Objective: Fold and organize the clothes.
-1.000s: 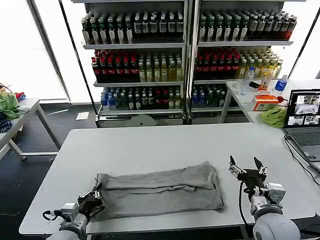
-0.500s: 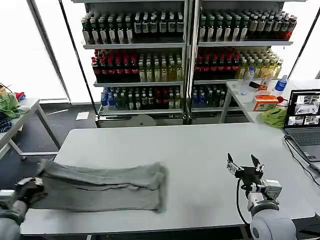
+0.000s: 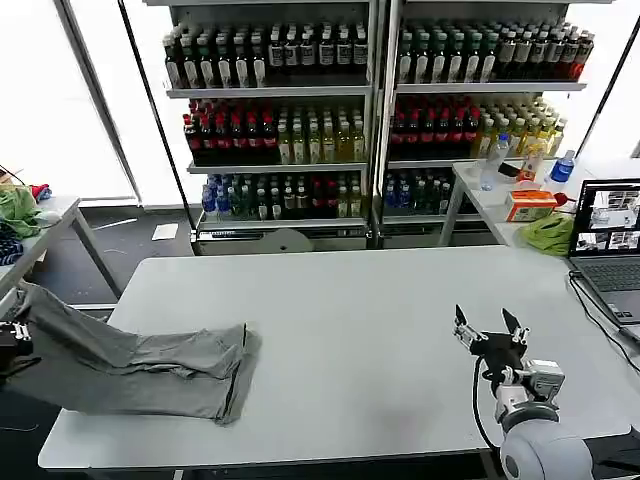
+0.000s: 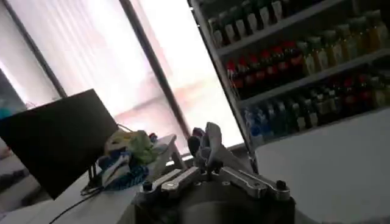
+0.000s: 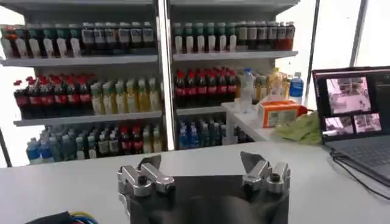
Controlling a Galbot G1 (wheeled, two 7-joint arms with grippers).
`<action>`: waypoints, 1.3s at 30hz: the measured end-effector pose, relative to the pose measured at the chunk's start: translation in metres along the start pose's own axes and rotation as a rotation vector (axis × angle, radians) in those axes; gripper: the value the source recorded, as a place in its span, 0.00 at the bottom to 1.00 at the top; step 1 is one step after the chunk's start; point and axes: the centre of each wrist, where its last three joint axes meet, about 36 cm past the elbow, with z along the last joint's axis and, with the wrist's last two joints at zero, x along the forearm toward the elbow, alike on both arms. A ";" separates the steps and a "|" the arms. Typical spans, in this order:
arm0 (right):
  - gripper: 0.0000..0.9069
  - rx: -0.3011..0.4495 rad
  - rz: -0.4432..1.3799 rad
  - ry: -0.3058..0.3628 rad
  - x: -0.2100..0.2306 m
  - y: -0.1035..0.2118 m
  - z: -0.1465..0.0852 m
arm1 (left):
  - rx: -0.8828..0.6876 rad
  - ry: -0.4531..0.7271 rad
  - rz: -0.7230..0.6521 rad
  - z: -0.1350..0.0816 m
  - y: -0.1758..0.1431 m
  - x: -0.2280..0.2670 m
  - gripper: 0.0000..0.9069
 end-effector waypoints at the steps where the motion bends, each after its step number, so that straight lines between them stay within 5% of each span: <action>1: 1.00 -0.001 0.001 0.000 0.001 0.000 0.001 | -0.002 0.000 0.011 0.001 -0.007 0.000 0.00; 17: 1.00 -0.007 0.014 0.022 0.022 0.005 0.012 | 0.003 0.045 0.200 0.016 -0.131 0.023 0.00; 39: 1.00 0.001 0.036 0.042 0.044 0.008 0.021 | 0.013 0.017 0.404 -0.009 -0.219 0.049 0.00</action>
